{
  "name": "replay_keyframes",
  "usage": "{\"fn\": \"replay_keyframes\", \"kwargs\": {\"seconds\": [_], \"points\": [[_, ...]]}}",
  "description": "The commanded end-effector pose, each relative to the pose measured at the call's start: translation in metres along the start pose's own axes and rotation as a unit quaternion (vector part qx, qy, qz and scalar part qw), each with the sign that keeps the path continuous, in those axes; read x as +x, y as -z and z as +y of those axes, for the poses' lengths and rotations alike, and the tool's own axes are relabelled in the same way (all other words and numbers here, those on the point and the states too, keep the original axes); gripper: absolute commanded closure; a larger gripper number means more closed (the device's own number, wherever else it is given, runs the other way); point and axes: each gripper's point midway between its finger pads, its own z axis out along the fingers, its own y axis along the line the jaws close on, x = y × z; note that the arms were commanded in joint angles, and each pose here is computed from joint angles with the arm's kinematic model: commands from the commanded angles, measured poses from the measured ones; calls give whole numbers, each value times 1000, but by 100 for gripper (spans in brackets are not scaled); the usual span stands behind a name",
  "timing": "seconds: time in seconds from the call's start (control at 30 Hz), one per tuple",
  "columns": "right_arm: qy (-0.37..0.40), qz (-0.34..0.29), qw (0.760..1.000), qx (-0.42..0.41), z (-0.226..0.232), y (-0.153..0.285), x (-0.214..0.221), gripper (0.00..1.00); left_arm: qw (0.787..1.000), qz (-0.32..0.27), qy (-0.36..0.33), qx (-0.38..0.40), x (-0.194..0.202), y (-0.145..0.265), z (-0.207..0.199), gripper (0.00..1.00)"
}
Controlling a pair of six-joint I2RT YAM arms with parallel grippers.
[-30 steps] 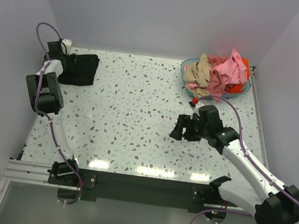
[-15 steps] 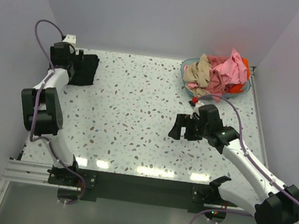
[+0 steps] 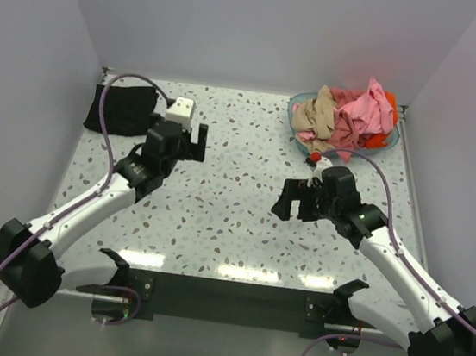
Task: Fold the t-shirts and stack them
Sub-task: Neatly place the folded tshirt to the corner
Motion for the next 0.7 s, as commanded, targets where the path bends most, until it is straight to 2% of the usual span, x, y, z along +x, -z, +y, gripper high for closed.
{"fn": "replay_keyframes", "kwargs": {"seconds": [0.0, 0.1, 0.3, 0.67], "points": [[24, -41, 999, 9, 1, 10, -20, 1, 999, 15, 40, 9, 25, 38, -24, 0], [21, -51, 998, 14, -1, 12, -22, 1, 998, 9, 52, 40, 33, 62, -42, 0], [14, -70, 997, 30, -8, 13, -24, 1, 996, 22, 57, 66, 48, 78, -48, 0], [10, -82, 995, 54, -15, 26, -25, 2, 994, 5, 64, 89, 32, 86, -53, 0]]}}
